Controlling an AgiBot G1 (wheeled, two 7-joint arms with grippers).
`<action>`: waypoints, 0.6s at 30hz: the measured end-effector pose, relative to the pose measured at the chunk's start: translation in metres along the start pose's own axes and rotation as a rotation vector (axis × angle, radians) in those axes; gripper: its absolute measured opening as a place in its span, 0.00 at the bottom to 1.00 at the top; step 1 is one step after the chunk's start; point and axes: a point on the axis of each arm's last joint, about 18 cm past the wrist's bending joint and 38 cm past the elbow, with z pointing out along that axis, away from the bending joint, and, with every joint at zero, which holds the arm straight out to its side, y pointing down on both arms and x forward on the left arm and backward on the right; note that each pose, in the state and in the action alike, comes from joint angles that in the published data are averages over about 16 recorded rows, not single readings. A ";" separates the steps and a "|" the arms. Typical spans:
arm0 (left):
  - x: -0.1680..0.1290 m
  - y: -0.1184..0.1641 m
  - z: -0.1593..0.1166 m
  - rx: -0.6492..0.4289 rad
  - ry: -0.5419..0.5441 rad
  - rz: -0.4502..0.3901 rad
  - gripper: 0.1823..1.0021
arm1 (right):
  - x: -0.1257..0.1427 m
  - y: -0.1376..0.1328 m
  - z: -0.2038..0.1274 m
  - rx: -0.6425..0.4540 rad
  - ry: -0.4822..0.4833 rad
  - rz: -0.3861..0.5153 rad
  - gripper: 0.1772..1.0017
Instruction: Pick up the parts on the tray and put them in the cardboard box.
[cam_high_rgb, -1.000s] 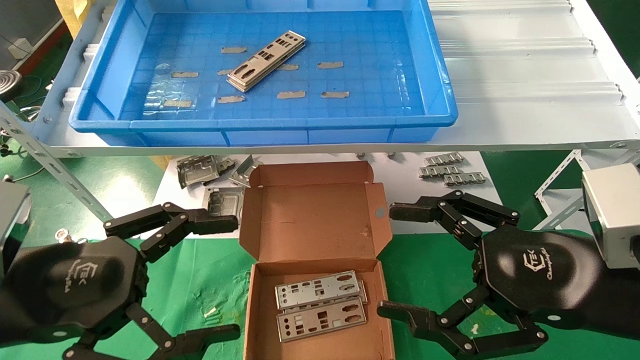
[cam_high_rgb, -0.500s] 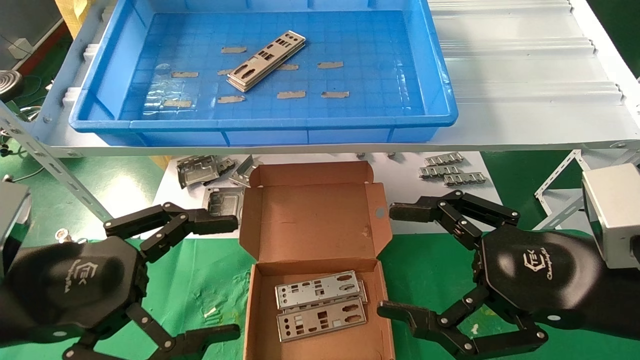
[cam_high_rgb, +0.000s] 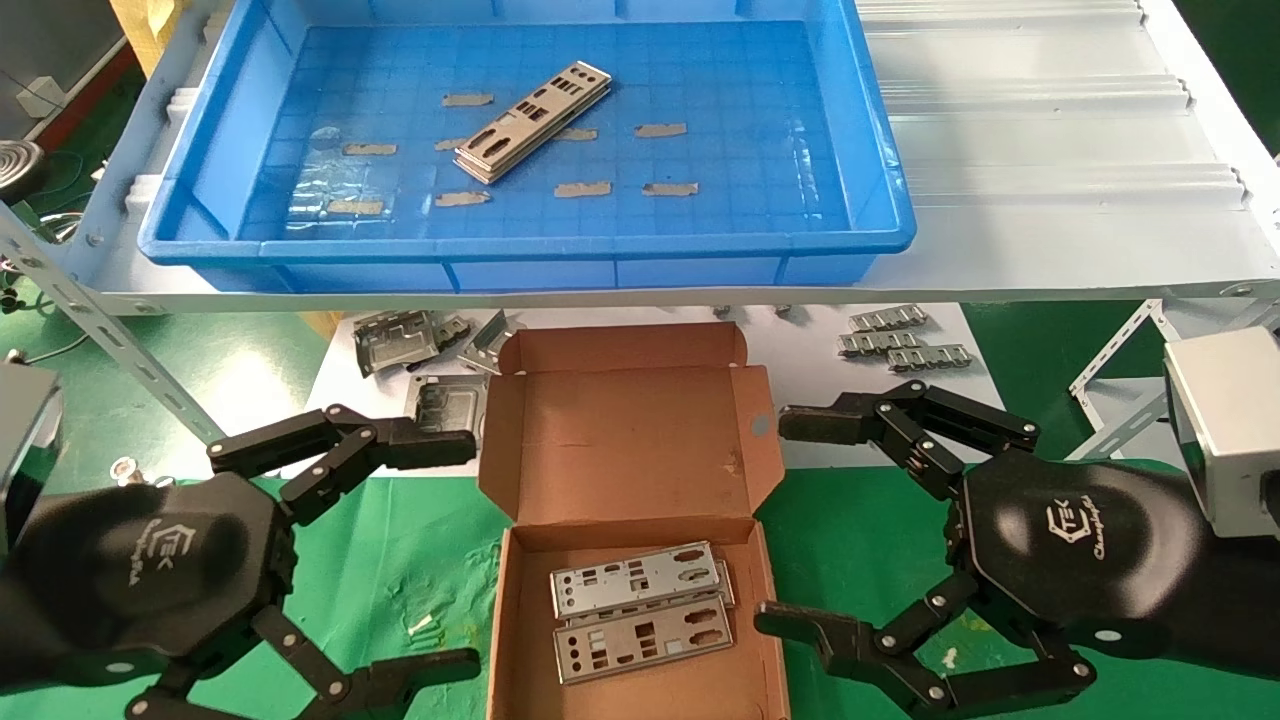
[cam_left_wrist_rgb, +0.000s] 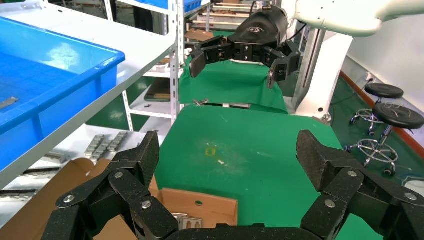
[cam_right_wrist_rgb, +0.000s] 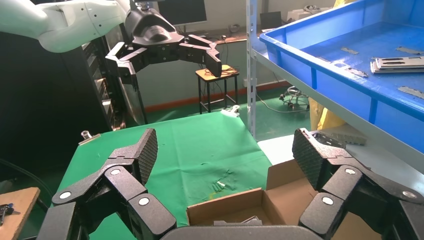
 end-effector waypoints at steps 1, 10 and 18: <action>0.000 0.000 0.000 0.000 0.000 0.000 1.00 | 0.000 0.000 0.000 0.000 0.000 0.000 1.00; 0.000 0.000 0.000 0.000 0.000 0.000 1.00 | 0.000 0.000 0.000 0.000 0.000 0.000 1.00; 0.000 0.000 0.000 0.000 0.000 0.000 1.00 | 0.000 0.000 0.000 0.000 0.000 0.000 1.00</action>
